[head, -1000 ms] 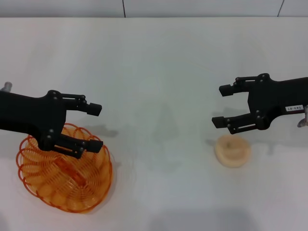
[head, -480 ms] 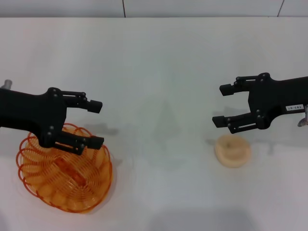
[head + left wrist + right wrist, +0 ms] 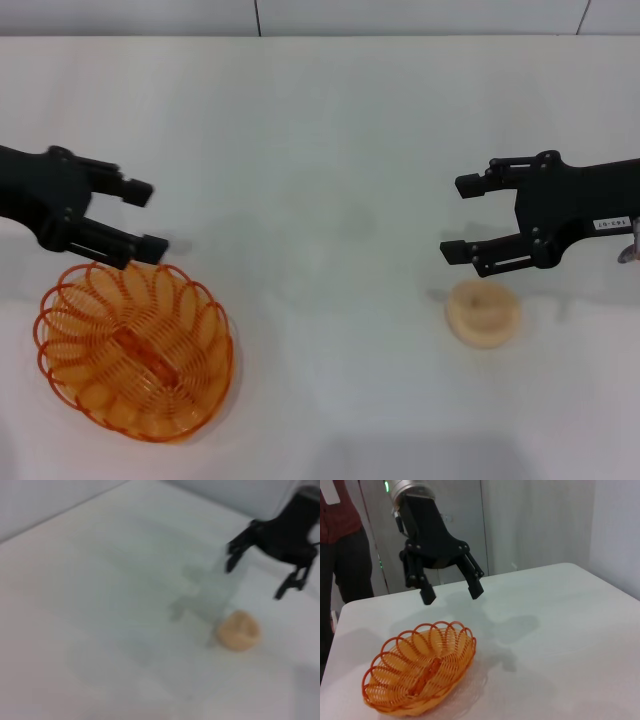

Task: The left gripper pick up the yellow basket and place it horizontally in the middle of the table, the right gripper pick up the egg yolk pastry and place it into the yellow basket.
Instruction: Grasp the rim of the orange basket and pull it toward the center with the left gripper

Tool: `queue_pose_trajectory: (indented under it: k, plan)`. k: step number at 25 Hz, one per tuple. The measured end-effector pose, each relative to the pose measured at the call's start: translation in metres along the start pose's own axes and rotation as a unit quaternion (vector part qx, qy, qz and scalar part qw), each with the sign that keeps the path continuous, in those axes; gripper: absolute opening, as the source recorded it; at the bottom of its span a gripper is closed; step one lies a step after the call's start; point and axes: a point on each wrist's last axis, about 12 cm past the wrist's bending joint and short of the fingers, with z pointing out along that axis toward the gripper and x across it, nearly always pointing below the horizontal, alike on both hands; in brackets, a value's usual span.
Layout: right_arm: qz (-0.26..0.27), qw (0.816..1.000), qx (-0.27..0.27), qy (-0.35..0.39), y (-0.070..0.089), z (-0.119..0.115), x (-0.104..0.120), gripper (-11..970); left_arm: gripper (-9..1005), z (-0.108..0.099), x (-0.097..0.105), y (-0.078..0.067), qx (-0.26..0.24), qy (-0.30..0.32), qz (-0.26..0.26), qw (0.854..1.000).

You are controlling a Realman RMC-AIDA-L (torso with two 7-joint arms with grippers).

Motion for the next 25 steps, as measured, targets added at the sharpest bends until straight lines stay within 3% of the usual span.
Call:
queue_pose_trajectory:
  k: [7, 15, 25]
  plan:
    - [-0.001, 1.000, 0.000, -0.001, 0.000, 0.000, -0.001, 817, 822, -0.015, -0.008, 0.010, -0.048, 0.087, -0.066, 0.993]
    - [-0.002, 1.000, 0.003, -0.004, -0.002, 0.002, -0.004, 817, 810, -0.016, -0.003, 0.014, -0.081, 0.200, -0.121, 0.969]
    - [-0.001, 1.000, 0.002, -0.011, -0.002, 0.003, -0.005, 817, 796, -0.010, 0.011, 0.016, -0.096, 0.255, -0.157, 0.949]
